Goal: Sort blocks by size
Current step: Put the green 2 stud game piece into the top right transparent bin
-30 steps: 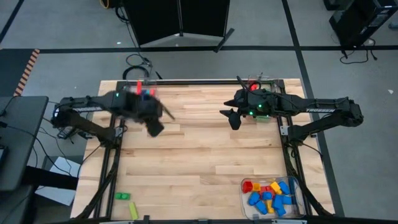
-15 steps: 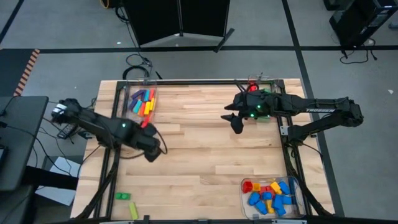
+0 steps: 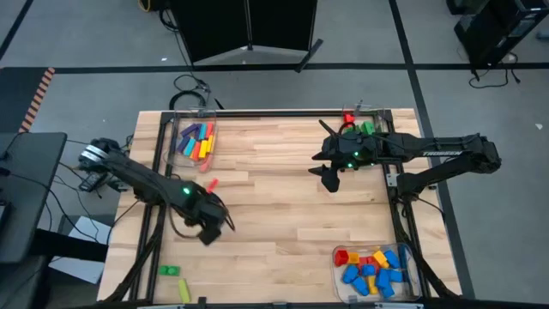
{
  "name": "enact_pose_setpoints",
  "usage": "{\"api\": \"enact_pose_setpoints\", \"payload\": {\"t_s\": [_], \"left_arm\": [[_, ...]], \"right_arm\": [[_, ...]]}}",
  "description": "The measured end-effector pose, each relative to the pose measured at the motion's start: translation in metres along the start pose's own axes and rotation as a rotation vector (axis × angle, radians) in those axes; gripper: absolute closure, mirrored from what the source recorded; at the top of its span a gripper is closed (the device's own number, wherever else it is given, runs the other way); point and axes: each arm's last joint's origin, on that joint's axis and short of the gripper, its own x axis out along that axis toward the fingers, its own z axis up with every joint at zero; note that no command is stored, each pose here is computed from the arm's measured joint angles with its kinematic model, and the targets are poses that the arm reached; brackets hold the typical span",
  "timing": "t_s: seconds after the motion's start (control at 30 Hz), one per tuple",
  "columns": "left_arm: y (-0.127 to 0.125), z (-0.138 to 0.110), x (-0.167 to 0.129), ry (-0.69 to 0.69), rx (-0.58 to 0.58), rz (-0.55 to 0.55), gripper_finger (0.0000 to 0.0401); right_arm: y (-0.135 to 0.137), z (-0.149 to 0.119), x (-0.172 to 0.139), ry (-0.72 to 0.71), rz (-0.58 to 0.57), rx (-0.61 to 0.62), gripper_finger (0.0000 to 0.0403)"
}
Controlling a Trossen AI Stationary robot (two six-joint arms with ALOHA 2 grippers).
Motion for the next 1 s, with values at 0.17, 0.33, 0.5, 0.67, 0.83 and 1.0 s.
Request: {"api": "enact_pose_setpoints", "payload": {"t_s": [0.17,0.33,0.5,0.67,0.83,1.0], "left_arm": [[-0.038,-0.004,0.03,0.129,0.272,0.017,0.0066],[-0.068,-0.019,0.053,0.253,0.404,0.186,0.0066],[-0.086,-0.042,0.065,0.335,0.446,0.351,0.0066],[-0.094,-0.066,0.066,0.347,0.449,0.416,0.0066],[-0.1,-0.083,0.065,0.322,0.347,0.408,0.0066],[-0.11,-0.096,0.074,0.353,0.387,0.275,0.0066]], "right_arm": [[0.008,-0.003,-0.001,0.008,0.026,-0.022,0.0164],[0.015,-0.005,-0.002,0.012,0.046,-0.04,0.0162],[0.019,-0.007,-0.002,0.014,0.058,-0.05,0.0164],[0.022,-0.008,-0.002,0.016,0.066,-0.033,0.0163],[0.025,-0.009,-0.003,0.019,0.076,-0.041,0.0164],[0.025,-0.009,-0.003,0.019,0.076,-0.042,0.0162]]}}
